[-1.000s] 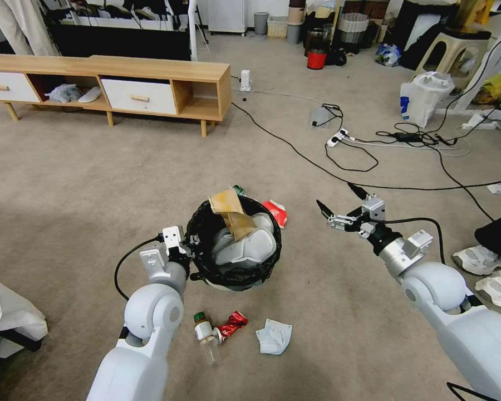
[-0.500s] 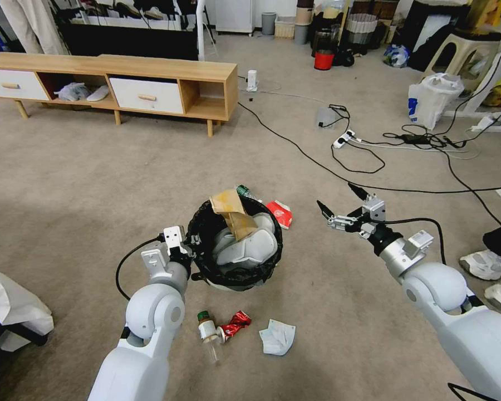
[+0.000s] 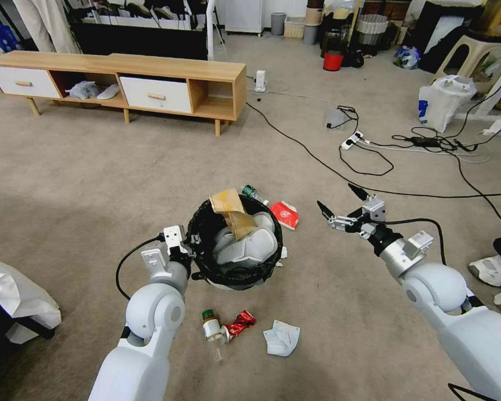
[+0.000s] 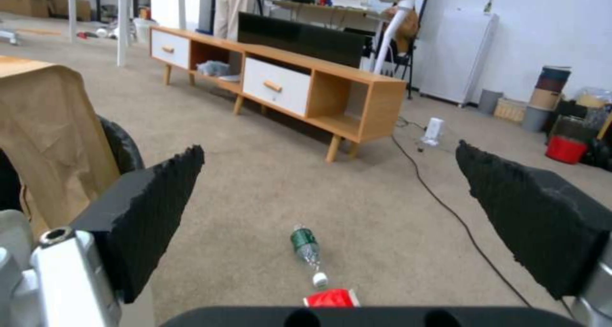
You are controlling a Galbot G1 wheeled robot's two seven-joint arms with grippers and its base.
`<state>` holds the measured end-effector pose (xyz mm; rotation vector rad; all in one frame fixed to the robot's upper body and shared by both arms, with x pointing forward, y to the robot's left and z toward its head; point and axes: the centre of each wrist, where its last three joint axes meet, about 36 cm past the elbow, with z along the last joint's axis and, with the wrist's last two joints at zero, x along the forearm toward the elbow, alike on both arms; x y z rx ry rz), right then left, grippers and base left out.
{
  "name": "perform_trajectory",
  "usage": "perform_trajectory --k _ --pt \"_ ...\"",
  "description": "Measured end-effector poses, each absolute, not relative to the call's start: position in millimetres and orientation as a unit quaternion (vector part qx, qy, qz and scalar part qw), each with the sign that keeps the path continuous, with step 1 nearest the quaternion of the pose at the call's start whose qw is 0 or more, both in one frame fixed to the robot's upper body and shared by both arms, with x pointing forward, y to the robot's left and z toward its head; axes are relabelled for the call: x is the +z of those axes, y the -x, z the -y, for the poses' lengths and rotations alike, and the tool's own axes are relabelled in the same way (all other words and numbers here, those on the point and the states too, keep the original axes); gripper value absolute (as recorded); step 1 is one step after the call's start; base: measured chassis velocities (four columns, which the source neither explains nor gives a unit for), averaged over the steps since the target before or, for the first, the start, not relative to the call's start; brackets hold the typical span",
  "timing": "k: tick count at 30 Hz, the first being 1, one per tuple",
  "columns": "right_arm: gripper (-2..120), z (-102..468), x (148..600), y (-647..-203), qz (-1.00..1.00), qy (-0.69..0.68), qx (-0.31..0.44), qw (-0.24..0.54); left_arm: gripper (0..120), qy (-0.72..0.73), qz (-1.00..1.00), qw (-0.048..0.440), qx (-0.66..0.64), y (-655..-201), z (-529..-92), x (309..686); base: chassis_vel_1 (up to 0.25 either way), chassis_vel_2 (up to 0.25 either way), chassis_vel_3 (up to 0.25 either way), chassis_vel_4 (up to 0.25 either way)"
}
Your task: Pick up the trash bin and place the garbage on the floor into it.
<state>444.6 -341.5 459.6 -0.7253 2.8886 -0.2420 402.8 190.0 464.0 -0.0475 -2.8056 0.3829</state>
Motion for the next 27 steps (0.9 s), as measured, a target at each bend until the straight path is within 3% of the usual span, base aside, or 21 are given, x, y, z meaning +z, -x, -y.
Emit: perform_trajectory --k 27 --pt "100 339.3 461.2 -443.2 -0.963 0.243 -0.080 0.079 4 0.016 0.979 0.152 0.133 -399.7 -191.9 465.7 0.000 0.000 0.000 0.000"
